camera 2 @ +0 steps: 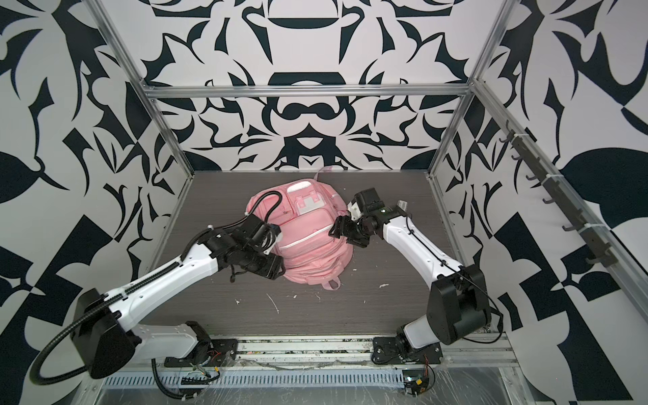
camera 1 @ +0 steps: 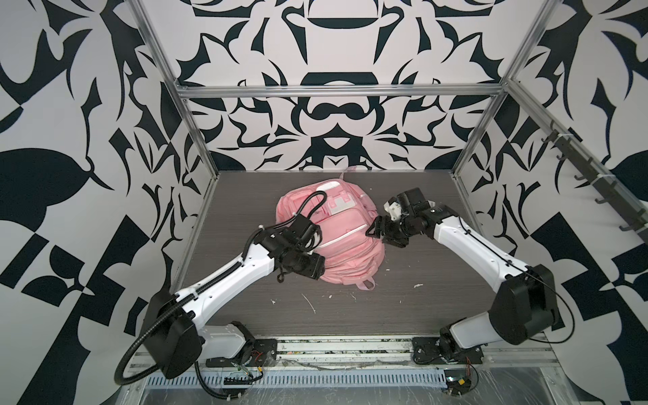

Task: Pack the student bag

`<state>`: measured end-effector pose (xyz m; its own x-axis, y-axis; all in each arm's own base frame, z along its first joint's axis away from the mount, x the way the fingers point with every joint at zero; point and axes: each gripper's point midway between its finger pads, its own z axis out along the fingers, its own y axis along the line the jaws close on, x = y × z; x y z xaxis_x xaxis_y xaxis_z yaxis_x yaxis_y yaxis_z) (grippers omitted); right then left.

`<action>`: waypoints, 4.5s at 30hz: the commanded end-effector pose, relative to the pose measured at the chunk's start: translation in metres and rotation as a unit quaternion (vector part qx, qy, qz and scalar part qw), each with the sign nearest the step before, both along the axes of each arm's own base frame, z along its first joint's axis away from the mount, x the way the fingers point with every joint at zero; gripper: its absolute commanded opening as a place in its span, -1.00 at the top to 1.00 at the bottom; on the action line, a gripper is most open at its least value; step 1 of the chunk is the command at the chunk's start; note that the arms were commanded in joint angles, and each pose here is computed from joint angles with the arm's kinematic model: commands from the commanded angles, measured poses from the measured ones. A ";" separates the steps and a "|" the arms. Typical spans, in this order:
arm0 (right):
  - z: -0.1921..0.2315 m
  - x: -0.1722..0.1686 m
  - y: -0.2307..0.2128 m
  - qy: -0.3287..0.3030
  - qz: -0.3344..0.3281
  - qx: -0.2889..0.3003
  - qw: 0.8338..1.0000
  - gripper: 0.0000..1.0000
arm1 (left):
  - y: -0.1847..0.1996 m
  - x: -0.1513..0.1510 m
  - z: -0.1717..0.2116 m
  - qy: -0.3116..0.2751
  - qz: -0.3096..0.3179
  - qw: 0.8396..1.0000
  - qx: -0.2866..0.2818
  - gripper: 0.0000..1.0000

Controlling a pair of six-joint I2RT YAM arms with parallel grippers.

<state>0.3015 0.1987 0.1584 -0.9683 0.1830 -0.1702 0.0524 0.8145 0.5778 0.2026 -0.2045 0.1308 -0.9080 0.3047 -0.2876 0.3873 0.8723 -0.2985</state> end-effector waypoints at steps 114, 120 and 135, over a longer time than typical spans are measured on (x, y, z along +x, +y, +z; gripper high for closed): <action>-0.107 0.196 -0.285 0.040 -0.203 -0.243 0.948 -0.63 | -0.141 0.083 0.060 -0.033 -0.035 0.991 -0.124 -0.99; -0.123 0.184 -0.277 0.056 -0.174 -0.263 0.947 -0.48 | -0.141 0.082 0.053 -0.023 -0.032 0.992 -0.123 -0.99; -0.130 0.173 -0.267 0.062 -0.161 -0.245 0.954 0.18 | -0.133 0.083 0.050 -0.035 -0.021 0.993 -0.112 -0.99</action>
